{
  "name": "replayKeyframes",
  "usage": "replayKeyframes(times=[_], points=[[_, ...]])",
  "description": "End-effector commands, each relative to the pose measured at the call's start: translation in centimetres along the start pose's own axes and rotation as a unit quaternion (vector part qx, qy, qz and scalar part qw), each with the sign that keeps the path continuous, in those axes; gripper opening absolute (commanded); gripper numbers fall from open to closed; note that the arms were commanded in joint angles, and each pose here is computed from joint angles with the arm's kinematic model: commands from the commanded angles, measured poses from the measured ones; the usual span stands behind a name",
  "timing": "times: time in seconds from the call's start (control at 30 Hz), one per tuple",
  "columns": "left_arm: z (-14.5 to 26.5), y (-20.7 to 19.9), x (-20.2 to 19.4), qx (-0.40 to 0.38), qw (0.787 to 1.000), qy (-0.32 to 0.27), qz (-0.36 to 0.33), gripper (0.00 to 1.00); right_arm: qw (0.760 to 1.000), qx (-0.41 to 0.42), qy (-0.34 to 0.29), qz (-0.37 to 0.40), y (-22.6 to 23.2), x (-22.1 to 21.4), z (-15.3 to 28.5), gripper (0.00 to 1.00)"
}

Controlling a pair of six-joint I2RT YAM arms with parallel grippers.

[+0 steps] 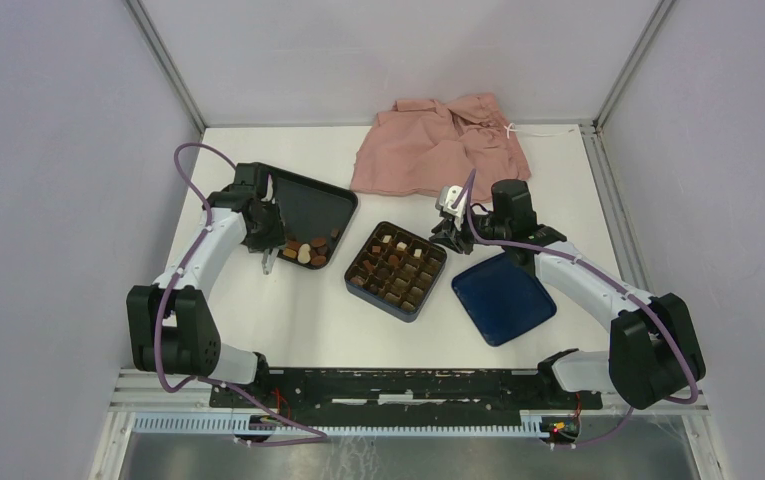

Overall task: Pack the chocolate
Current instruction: Pick up the fake chocolate from the plate.

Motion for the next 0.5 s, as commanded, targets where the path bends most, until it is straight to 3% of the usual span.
replayKeyframes(times=[0.0, 0.2, 0.4, 0.47], points=[[0.57, 0.17, 0.39, 0.009, 1.0, -0.011, 0.007, 0.44, 0.999, 0.003, -0.029, 0.026, -0.68, 2.02, 0.06, 0.28], [0.44, 0.03, 0.32, 0.003, 1.0, -0.006, 0.008, 0.38, 0.999, 0.003, -0.029, 0.027, -0.65, 2.05, 0.08, 0.28], [0.96, 0.04, 0.42, 0.003, 1.0, -0.016, 0.014, 0.14, 0.999, 0.002, -0.029, 0.027, -0.68, 2.02, 0.06, 0.28], [1.24, 0.06, 0.61, 0.003, 0.999, -0.027, 0.018, 0.12, 0.999, 0.003, -0.029, 0.027, -0.68, 2.05, 0.07, 0.28]])
Point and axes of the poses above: each gripper's point midway between its finger pads, its own z axis back along the fingers, its own y axis along the line the jaws close on, x = y × z, the point moved 9 cm from there along z, back along the fingers, and after that the axes turned 5 degrees about -z, right-handed, at the moved point
